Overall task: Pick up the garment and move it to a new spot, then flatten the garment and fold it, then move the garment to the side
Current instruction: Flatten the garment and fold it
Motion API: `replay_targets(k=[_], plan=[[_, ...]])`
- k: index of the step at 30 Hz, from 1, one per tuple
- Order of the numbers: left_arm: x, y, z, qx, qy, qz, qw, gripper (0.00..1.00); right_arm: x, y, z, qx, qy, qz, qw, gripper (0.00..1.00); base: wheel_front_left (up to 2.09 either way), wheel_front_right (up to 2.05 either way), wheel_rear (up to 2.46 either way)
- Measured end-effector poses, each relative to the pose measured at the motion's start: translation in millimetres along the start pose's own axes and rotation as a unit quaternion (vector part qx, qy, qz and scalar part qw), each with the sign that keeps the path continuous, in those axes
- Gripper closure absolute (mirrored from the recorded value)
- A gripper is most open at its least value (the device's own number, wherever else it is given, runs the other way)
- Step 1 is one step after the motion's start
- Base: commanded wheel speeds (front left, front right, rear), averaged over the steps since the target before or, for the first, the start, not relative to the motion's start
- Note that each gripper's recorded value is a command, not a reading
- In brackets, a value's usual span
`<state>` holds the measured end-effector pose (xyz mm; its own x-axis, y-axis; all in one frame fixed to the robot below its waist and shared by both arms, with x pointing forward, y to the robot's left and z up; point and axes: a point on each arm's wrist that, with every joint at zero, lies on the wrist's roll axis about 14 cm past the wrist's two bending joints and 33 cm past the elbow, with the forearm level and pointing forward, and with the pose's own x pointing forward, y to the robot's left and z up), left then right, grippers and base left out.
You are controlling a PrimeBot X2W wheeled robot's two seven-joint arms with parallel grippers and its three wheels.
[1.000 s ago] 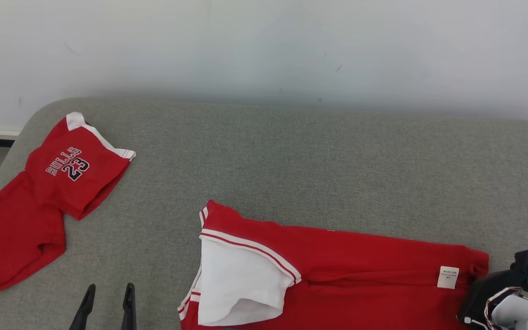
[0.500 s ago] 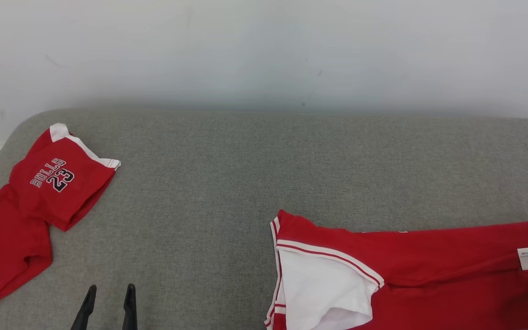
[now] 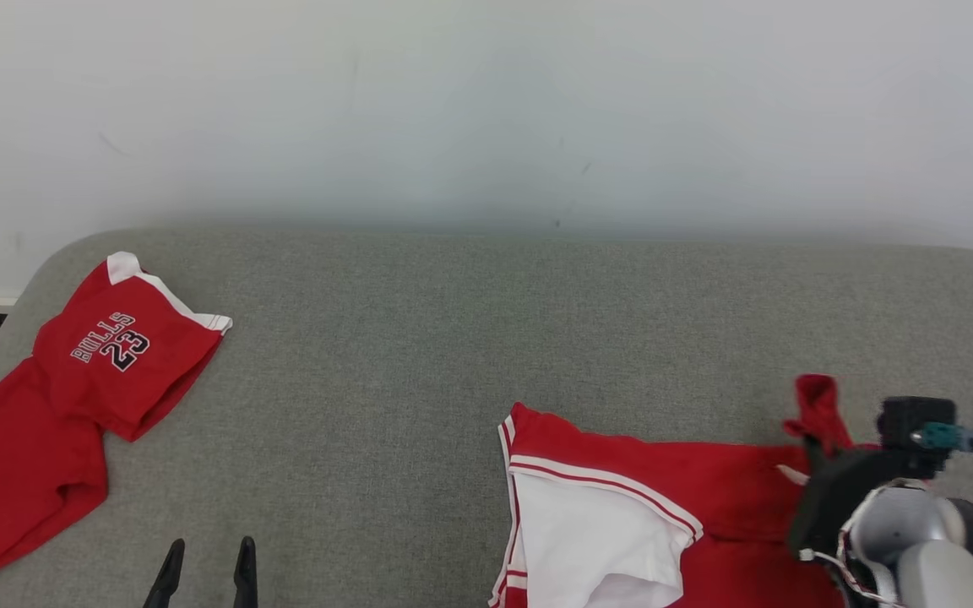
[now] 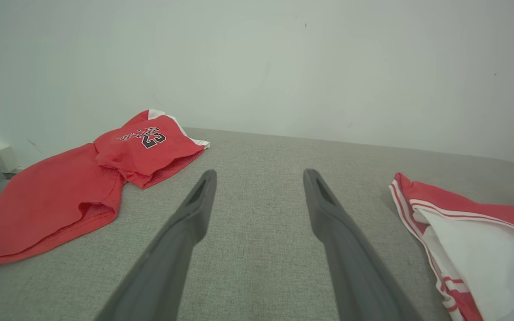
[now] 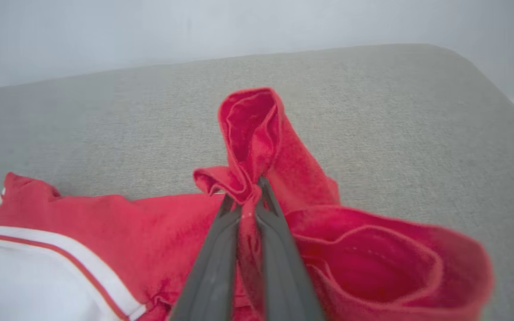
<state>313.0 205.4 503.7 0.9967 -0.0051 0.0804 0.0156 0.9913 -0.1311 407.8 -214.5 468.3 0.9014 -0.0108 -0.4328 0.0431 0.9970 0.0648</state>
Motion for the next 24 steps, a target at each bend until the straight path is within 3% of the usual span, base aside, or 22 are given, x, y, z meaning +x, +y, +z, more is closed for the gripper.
replay_targets(k=[5, 11, 24], plan=[[-2, 1, 0, -0.001, 0.0, 0.004, 1.0, 0.0, 0, 71, -2, -0.018, 0.007, 0.097, 0.995, 1.0, 0.0, 0.0, 0.0], [-6, 4, -3, -0.004, 0.004, 0.013, 1.0, 0.0, -3, 147, -19, -0.003, 0.034, 0.212, 0.977, 1.0, 0.0, 0.0, 0.0], [-13, 19, -7, -0.002, 0.012, 0.04, 0.999, 0.0, 8, 205, -53, -0.035, 0.078, 0.283, 0.955, 1.0, 0.0, 0.0, 0.0]])
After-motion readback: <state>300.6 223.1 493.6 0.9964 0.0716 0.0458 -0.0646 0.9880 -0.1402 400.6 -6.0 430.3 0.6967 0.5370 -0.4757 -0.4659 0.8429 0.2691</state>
